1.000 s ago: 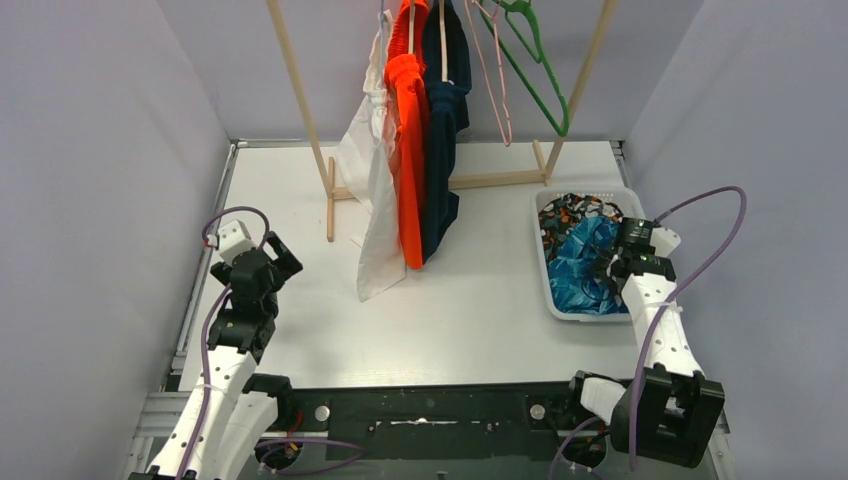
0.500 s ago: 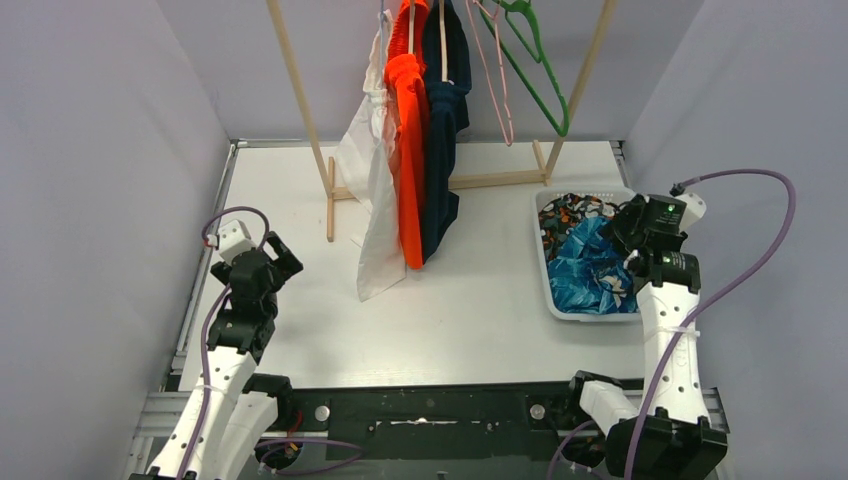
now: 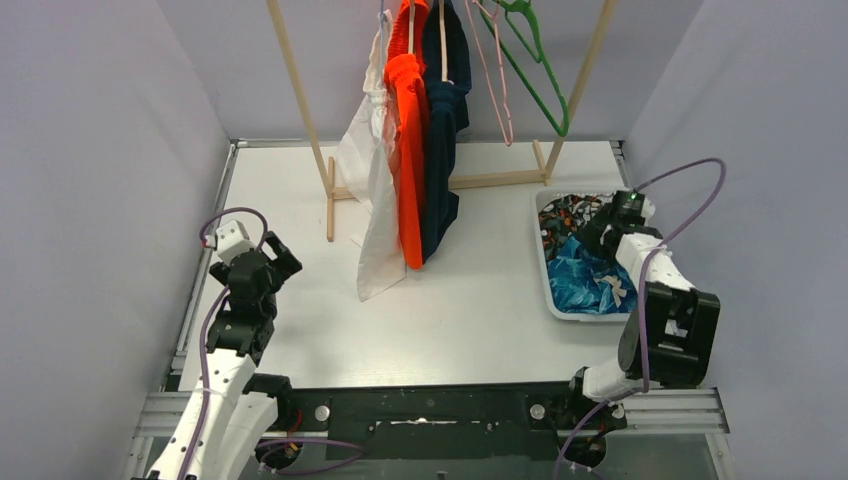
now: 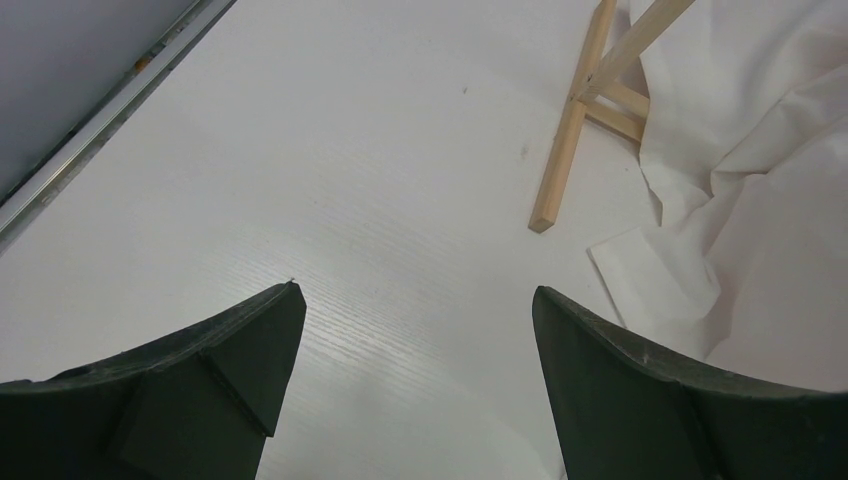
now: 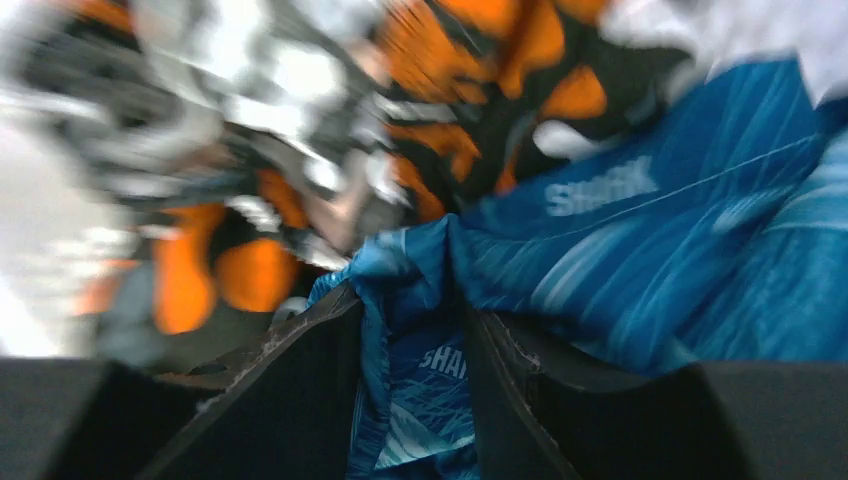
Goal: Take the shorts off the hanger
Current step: Place the shorts in the basket.
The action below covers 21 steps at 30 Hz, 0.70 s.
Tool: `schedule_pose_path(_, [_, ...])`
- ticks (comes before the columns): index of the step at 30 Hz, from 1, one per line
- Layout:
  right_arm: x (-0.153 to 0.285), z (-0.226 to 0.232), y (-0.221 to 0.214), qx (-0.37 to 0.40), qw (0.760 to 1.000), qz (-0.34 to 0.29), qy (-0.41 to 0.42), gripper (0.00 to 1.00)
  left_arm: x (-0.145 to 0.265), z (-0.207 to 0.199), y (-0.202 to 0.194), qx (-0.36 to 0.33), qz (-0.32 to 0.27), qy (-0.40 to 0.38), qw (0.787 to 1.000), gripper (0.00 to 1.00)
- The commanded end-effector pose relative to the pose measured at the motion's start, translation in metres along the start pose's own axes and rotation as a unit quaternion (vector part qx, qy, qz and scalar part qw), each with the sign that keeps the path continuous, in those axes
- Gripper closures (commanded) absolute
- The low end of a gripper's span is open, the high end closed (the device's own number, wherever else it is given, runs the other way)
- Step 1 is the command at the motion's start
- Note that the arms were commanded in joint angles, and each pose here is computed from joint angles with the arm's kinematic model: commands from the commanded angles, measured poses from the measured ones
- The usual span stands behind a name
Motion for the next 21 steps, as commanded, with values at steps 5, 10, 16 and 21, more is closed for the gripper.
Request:
schedule_pose_path(5, [-0.039,-0.04,-0.048,0.008,0.992,0.052,-0.111,0.58,0.001,-0.004,0.012,0.019,-0.029,-0.015,0.999,0.15])
schedule_pose_path(10, [0.006,-0.013,-0.004,0.033,0.996,-0.022,-0.076,0.47,0.001,-0.004,0.012,0.019,-0.03,-0.014,0.999,0.15])
schedule_pose_path(16, [0.068,0.011,0.018,0.04,0.996,-0.082,0.016,0.35,0.0,-0.004,0.012,0.018,-0.028,-0.015,0.999,0.15])
schedule_pose_path(21, [0.064,-0.001,-0.02,0.028,0.997,-0.029,0.061,0.38,0.001,-0.004,0.012,0.019,-0.029,-0.016,0.999,0.15])
Point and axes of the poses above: each gripper's point midway between its finger pads, its own x axis back along the fingers, its own z axis along the line the jaws close on, y = z × x, the point moved 8 cm from there along x, back along the fingers, and after that the axes turned 10 degrees about -x, right-handed, at the moved point
